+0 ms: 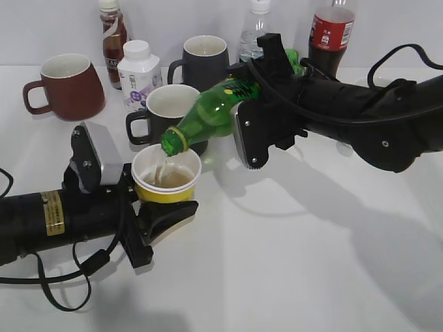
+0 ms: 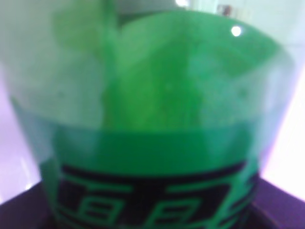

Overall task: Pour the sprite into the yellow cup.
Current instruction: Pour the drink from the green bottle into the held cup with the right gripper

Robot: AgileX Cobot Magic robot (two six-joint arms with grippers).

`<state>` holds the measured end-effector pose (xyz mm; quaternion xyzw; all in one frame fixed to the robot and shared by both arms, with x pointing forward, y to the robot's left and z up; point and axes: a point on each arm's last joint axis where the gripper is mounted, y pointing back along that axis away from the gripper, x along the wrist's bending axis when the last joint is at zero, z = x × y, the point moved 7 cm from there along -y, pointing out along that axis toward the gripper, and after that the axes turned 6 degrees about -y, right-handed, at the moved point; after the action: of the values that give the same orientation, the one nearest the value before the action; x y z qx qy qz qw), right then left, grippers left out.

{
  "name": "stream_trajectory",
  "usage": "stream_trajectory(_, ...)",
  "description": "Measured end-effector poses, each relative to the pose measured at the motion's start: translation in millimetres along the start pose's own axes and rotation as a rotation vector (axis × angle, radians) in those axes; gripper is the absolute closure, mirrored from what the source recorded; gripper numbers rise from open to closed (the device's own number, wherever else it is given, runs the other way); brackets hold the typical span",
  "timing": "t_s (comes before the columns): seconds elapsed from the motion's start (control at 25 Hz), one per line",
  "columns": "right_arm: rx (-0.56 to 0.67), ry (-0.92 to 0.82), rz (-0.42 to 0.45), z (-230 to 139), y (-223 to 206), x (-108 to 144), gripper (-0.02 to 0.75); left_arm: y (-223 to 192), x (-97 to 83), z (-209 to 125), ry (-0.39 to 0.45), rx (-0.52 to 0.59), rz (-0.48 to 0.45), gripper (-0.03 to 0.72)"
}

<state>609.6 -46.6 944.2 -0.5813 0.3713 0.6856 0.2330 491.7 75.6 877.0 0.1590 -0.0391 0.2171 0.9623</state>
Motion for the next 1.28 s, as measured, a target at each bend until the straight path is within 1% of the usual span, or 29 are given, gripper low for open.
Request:
stream_trajectory(0.84, 0.000, 0.022, -0.001, 0, 0, 0, 0.292, 0, -0.4, 0, -0.001, 0.002, -0.002, 0.300)
stream_trajectory(0.96, 0.003, -0.021, -0.002, -1, 0, 0, 0.292, 0, -0.4, 0, -0.001, 0.000, -0.002, 0.300)
stream_trajectory(1.12, 0.004, -0.129, -0.002, -1, 0, 0, 0.292, 1, 0.2, 2, -0.003, -0.005, 0.001, 0.300)
stream_trajectory(1.2, 0.004, -0.194, -0.003, -1, 0, 0, 0.292, 4, 3.1, 6, 0.002, -0.016, 0.026, 0.300)
stream_trajectory(1.28, 0.004, -0.262, -0.003, -1, 0, 0, 0.292, 9, 9.0, 12, 0.019, -0.032, 0.076, 0.300)
